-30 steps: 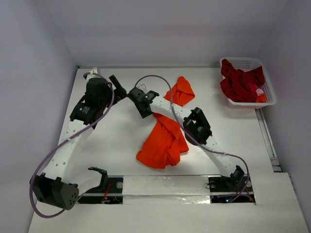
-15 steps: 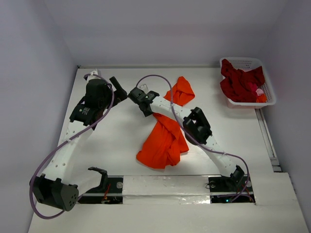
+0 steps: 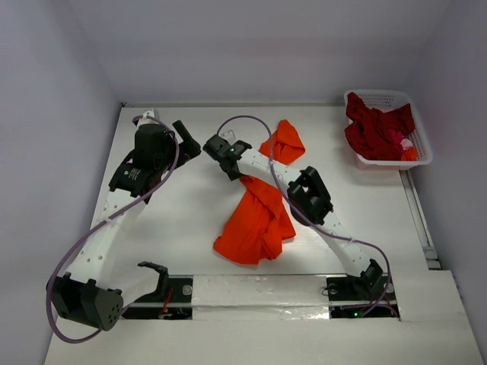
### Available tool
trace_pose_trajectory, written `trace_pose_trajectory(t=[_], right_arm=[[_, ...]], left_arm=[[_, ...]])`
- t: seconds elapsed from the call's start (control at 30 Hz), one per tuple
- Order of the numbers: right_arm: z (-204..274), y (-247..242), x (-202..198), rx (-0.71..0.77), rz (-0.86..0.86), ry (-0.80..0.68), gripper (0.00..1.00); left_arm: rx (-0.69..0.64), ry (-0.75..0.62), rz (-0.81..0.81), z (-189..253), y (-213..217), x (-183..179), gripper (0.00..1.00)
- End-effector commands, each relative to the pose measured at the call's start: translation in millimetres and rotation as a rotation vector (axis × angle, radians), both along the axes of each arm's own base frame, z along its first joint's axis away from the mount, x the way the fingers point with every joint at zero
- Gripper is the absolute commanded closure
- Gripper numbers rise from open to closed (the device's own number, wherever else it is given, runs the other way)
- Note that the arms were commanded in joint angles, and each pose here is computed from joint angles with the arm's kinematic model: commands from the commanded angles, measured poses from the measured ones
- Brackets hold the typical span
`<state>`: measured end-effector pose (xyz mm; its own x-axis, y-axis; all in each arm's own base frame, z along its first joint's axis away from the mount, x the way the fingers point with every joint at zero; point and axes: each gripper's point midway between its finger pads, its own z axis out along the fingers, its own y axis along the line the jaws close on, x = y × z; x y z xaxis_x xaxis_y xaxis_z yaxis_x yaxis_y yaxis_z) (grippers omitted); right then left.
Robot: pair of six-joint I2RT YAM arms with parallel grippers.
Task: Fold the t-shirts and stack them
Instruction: Flatten out the tshirt
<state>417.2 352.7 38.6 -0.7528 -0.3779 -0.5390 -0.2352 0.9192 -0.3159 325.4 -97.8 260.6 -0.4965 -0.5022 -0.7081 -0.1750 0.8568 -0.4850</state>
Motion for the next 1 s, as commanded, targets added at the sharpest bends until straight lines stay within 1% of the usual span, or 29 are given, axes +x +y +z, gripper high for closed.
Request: trace_pose_trajectory(t=[0.0, 0.07, 0.23, 0.3, 0.33, 0.43, 0.5, 0.6, 0.77, 0.9, 0.97], right_arm=[[-5.4, -8.1, -2.6, -0.016, -0.025, 0.018, 0.62], [-5.4, -7.1, -2.9, -0.012, -0.022, 0.021, 0.64], [-6.5, -9.3, 0.0, -0.008, -0.029, 0.028, 0.65], [-6.0, -8.7, 0.5, -0.004, -0.03, 0.025, 0.69], [-5.8, -8.7, 0.2, -0.003, -0.03, 0.026, 0.69], [-4.0, -5.0, 0.5, 0.013, -0.019, 0.029, 0.68], [-7.5, -2.9, -0.6, 0.01, -0.002, 0.046, 0.63], [-5.0, -1.0, 1.0, 0.009, 0.002, 0.047, 0.59], [-4.6, 1.6, 1.1, 0.016, 0.013, 0.053, 0.59], [-6.8, 4.8, -1.1, 0.031, 0.013, 0.07, 0.65], [-6.2, 9.6, -1.9, 0.058, 0.016, 0.076, 0.65]], left_arm=[[-0.024, -0.039, -0.009, 14.7, -1.0, -2.1, 0.01], [-0.026, -0.04, -0.013, 15.8, -2.0, -1.5, 0.01], [-0.031, -0.047, -0.019, 19.4, -3.2, -1.0, 0.01], [-0.034, -0.044, -0.024, 19.1, -4.4, -0.8, 0.01], [-0.034, -0.043, -0.024, 18.7, -4.5, -0.6, 0.01], [-0.037, -0.04, -0.031, 18.2, -6.1, 0.1, 0.01], [-0.038, -0.04, -0.03, 18.4, -6.2, 0.4, 0.01], [-0.041, -0.043, -0.034, 19.8, -7.3, 1.2, 0.01], [-0.05, -0.044, -0.042, 19.7, -9.7, 2.5, 0.01], [-0.057, -0.038, -0.051, 17.2, -12.0, 2.3, 0.01], [-0.058, -0.035, -0.053, 15.7, -12.6, 2.4, 0.01]])
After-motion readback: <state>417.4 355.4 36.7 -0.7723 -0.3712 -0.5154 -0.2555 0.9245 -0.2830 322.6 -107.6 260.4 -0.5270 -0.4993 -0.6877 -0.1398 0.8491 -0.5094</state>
